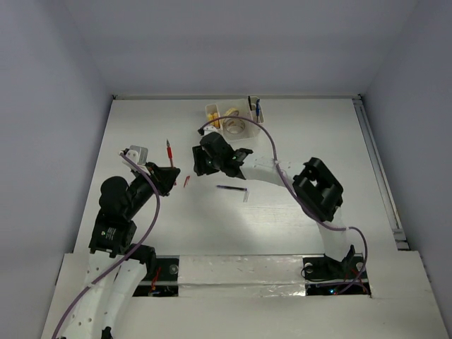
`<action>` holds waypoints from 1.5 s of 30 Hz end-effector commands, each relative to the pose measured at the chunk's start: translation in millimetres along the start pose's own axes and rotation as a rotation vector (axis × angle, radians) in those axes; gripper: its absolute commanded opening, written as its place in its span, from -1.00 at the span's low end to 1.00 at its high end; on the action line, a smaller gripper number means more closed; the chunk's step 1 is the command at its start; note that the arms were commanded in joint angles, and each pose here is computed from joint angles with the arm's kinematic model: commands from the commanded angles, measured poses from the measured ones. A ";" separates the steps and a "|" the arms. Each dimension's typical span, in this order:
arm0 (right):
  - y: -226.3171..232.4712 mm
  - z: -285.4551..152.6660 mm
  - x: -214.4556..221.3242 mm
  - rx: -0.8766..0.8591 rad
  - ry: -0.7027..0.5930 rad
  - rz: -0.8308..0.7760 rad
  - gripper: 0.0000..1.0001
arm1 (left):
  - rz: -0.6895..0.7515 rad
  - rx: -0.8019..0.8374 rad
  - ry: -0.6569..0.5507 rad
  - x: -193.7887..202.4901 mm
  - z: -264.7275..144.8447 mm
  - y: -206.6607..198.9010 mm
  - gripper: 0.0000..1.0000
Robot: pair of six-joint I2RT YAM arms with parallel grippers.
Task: Sort the stationery into containers
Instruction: Pick up the pen cap from the center of the board.
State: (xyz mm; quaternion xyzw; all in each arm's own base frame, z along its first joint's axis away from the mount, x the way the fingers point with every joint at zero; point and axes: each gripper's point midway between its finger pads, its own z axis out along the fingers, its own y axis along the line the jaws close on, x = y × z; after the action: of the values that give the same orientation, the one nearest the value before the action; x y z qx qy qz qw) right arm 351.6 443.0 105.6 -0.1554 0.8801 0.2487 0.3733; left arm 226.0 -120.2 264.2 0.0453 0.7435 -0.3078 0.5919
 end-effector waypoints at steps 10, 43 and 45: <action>34.7 41.7 24.3 0.039 0.052 -0.067 -0.09 | 0.034 0.037 -0.064 -20.0 -4.3 -10.8 -1.00; 13.5 57.9 71.1 0.221 0.128 -0.295 -0.28 | 0.039 0.038 -0.079 -22.6 -7.8 -12.4 -1.00; 18.2 57.7 74.9 0.212 0.131 -0.299 -0.37 | 0.040 0.038 -0.079 -22.7 -7.5 -12.2 -1.00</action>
State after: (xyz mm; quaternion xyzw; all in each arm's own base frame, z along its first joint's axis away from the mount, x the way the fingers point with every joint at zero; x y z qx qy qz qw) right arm 344.4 497.8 33.3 -0.2387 0.8820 0.1121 0.3906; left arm 221.4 -120.4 269.8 0.0501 0.7353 -0.3115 0.5998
